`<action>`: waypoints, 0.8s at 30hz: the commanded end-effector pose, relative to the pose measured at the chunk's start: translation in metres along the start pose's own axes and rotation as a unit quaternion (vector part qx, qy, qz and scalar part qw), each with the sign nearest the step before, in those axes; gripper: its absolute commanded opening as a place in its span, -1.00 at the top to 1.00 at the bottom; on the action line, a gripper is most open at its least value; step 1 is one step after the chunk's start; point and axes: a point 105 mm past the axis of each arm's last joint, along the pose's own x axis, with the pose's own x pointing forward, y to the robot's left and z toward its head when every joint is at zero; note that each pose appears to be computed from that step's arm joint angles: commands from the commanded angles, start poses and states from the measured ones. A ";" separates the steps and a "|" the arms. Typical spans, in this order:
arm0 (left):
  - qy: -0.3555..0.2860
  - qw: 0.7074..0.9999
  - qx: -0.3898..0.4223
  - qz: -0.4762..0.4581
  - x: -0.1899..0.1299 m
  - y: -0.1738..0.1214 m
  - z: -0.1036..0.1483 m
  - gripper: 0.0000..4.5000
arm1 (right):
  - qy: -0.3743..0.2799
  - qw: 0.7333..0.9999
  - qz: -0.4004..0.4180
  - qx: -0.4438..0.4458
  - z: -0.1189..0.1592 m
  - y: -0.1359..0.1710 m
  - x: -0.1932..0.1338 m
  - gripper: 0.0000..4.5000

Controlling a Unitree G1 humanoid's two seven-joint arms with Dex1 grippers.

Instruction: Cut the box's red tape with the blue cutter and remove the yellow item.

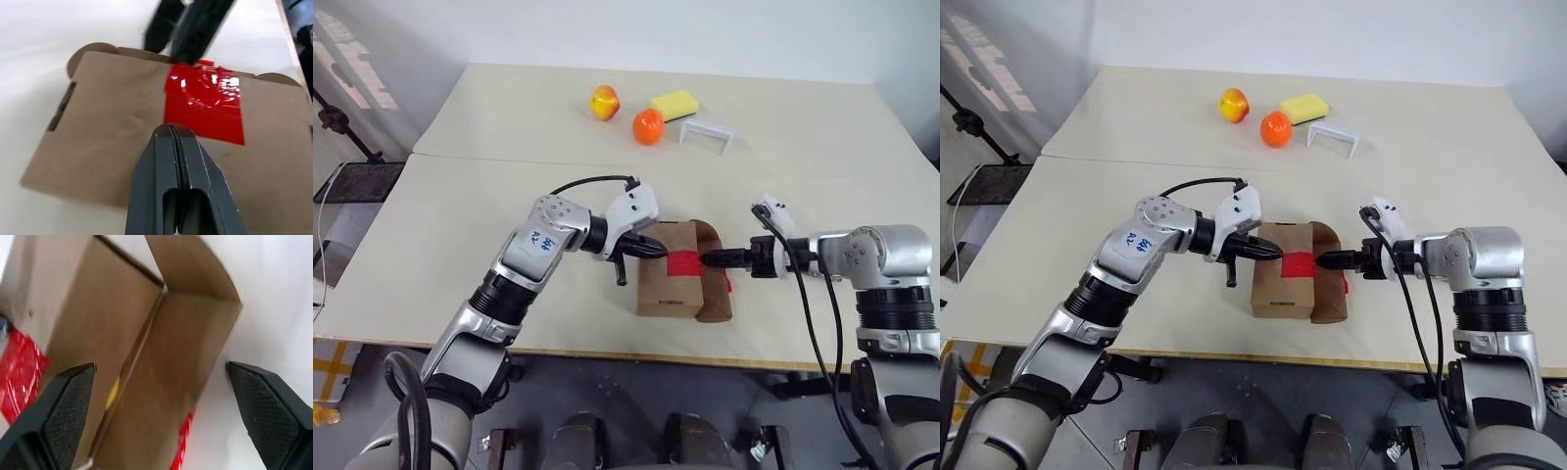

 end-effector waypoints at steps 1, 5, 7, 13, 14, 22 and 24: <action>0.026 0.999 -0.011 -0.023 0.007 -0.006 -0.013 1.00 | 0.014 0.999 0.029 0.017 -0.006 0.002 0.013 -0.98; 0.033 0.999 -0.009 -0.021 0.005 -0.004 -0.017 1.00 | 0.019 0.999 0.042 0.025 -0.003 0.003 0.024 -0.98; 0.034 0.999 -0.009 -0.020 0.005 -0.001 -0.017 1.00 | 0.025 0.999 0.038 0.026 -0.003 0.002 0.027 -0.80; 0.036 0.999 -0.007 -0.013 0.004 0.003 -0.020 1.00 | 0.031 0.998 0.022 0.041 -0.001 0.000 0.028 0.09; 0.036 0.999 -0.007 -0.011 0.004 0.005 -0.020 1.00 | 0.029 0.998 0.017 0.045 0.001 0.000 0.027 0.25; 0.036 0.999 -0.007 0.019 0.003 0.015 -0.027 1.00 | 0.039 0.998 -0.019 0.051 0.018 0.021 0.005 1.00; 0.033 0.999 -0.006 0.022 0.005 0.016 -0.028 1.00 | 0.035 0.999 -0.018 0.018 0.027 0.035 -0.002 1.00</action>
